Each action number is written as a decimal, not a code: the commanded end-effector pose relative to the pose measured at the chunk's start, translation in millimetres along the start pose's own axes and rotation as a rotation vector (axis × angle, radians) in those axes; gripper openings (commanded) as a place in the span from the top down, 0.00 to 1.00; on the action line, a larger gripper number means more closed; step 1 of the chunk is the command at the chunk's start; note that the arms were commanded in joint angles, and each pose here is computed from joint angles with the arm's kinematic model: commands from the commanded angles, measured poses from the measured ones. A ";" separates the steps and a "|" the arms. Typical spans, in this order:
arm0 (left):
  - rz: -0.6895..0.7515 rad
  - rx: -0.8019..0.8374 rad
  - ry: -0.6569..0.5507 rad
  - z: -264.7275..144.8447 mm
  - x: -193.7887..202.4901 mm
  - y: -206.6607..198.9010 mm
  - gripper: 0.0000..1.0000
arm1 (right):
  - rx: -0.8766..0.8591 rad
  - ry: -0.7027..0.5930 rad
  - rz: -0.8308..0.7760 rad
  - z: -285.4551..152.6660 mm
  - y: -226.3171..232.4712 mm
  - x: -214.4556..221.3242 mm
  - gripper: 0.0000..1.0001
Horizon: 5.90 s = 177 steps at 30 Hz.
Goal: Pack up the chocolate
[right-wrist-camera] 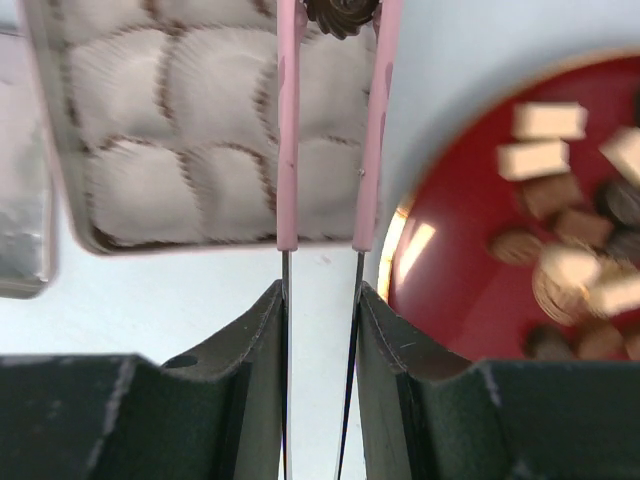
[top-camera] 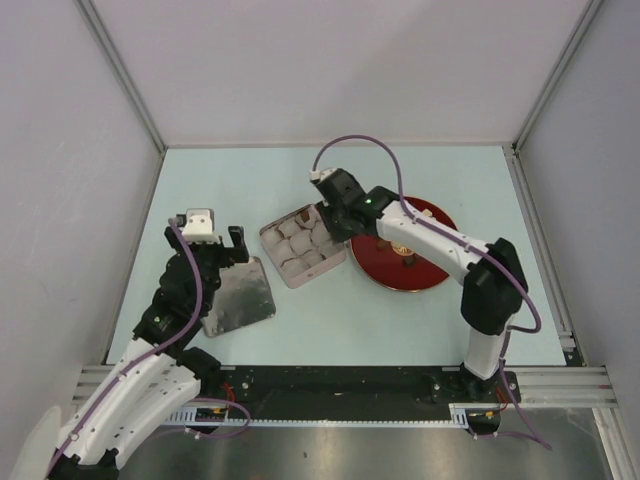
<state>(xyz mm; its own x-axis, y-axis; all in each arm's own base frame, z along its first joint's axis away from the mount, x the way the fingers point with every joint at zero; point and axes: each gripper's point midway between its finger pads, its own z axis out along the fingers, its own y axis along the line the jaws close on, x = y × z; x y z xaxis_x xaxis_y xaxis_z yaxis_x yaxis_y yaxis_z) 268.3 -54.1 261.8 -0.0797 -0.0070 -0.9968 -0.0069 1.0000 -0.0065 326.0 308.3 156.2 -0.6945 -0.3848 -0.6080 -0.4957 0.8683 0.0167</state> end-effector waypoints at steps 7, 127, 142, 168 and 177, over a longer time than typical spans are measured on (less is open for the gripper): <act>-0.029 -0.020 -0.050 -3.2 -12.1 5.9 0.00 | -0.136 -0.024 -0.094 37.3 64.4 -36.3 0.89; -0.015 -0.006 -0.028 1.2 -5.7 1.1 0.00 | 0.199 0.150 0.364 -3.3 -91.7 98.5 0.60; -0.016 -0.004 -0.033 0.5 -7.1 1.2 0.00 | 0.234 0.217 0.371 4.8 -89.1 115.6 0.64; -0.012 -0.005 -0.024 1.9 -4.7 0.5 0.00 | 0.204 0.143 0.227 -13.2 -87.0 99.9 1.00; -0.011 -0.004 -0.021 2.5 -4.3 -0.1 0.00 | 0.154 0.013 0.171 -28.9 -77.9 69.8 1.00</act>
<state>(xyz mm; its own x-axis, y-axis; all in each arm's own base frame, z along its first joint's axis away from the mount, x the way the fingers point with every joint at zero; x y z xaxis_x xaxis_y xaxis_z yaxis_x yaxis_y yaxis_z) 268.7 -54.3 261.1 -0.0804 -0.0066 -0.9967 -0.0069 1.0000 -0.0061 287.3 197.1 103.6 -0.8464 -0.2264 -0.4820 -0.2514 0.9678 -0.0131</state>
